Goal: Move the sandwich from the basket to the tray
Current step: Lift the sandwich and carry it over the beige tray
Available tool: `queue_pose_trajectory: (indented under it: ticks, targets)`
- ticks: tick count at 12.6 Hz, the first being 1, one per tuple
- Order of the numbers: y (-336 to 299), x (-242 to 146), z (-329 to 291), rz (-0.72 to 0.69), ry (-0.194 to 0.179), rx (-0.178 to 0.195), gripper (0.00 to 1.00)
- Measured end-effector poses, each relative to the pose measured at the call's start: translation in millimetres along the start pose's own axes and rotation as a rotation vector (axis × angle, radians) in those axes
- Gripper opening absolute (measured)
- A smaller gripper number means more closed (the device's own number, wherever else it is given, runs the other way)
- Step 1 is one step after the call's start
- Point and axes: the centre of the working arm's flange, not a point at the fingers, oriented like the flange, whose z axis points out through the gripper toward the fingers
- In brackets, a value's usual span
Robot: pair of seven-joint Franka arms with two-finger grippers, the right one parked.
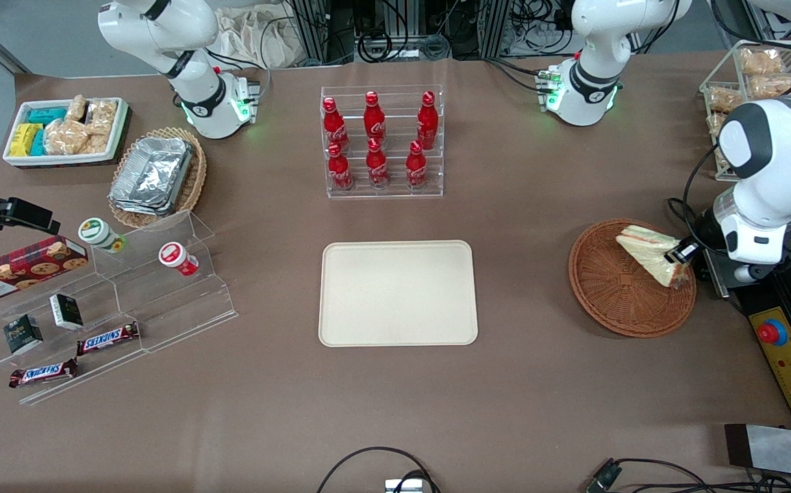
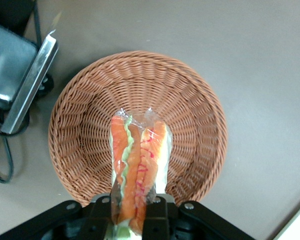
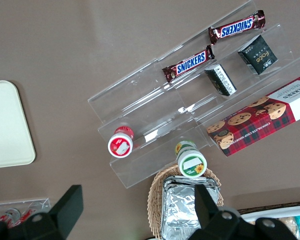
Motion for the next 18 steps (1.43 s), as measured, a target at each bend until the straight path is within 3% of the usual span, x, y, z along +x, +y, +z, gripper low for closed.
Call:
queue_pose_trajectory:
  ticks: [9, 14, 18]
  targets:
    - [150.5, -129.1, -16.2, 0.5, 0.034, 0.056, 0.16]
    - [193.0, -176.6, -13.8, 0.606, 0.026, 0.044, 0.16]
    - [236.0, -183.9, -7.8, 0.569, -0.01, -0.015, 0.16]
